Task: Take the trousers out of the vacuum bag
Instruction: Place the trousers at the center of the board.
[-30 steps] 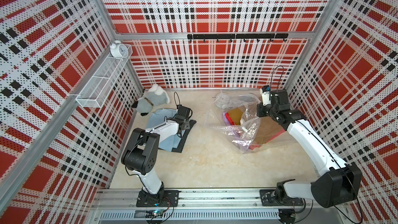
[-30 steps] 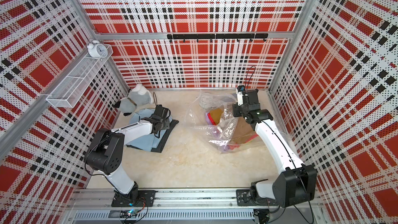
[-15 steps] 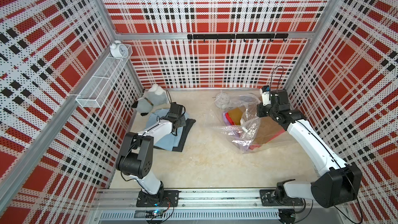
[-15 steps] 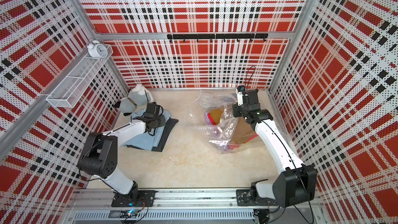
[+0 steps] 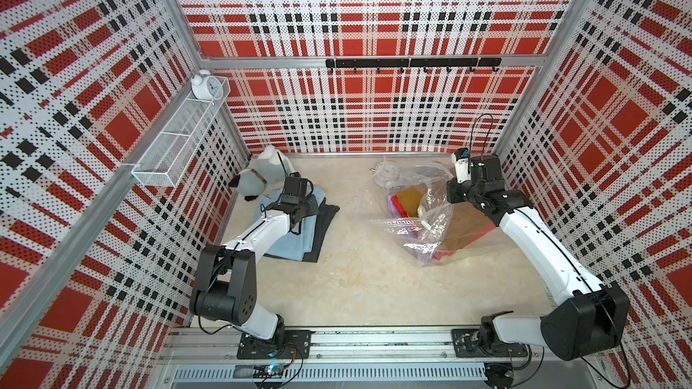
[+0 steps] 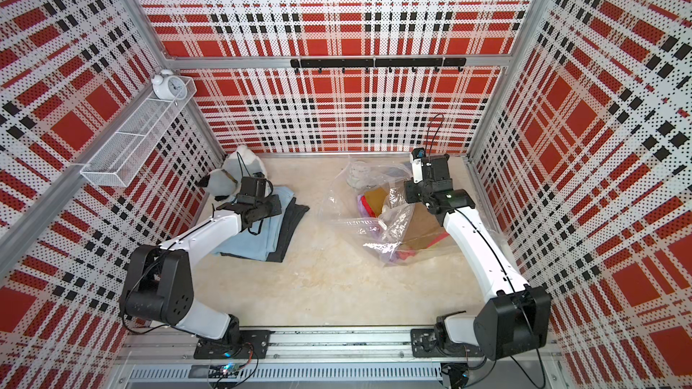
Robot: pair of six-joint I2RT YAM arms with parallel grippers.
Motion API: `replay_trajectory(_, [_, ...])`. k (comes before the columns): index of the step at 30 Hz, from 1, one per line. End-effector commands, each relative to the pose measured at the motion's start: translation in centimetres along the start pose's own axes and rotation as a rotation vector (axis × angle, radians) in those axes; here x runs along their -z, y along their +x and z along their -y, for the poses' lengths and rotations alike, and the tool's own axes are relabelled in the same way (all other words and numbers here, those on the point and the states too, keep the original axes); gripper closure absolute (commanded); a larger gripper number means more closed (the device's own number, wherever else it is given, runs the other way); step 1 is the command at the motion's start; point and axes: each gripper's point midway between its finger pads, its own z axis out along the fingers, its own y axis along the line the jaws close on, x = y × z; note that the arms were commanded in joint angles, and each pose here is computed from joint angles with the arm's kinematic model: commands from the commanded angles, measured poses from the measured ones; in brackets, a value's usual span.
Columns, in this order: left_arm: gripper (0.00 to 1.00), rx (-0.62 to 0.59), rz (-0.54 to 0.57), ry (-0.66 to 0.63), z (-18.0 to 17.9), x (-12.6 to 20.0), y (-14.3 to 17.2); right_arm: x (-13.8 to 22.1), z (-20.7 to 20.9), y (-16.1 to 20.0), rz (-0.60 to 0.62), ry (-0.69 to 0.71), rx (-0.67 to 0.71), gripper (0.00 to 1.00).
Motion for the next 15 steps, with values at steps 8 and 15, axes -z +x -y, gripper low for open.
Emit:
replay_trajectory(8, [0.94,-0.025,-0.054,0.117,3.3,-2.0,1.4,0.4,-0.2,-0.4,0.011,-0.004,0.004,1.0])
replay_trajectory(15, [0.96,0.079,-0.03,0.268,4.3,-1.7,0.1,0.4,-0.2,-0.1,0.007,0.001,0.004,1.0])
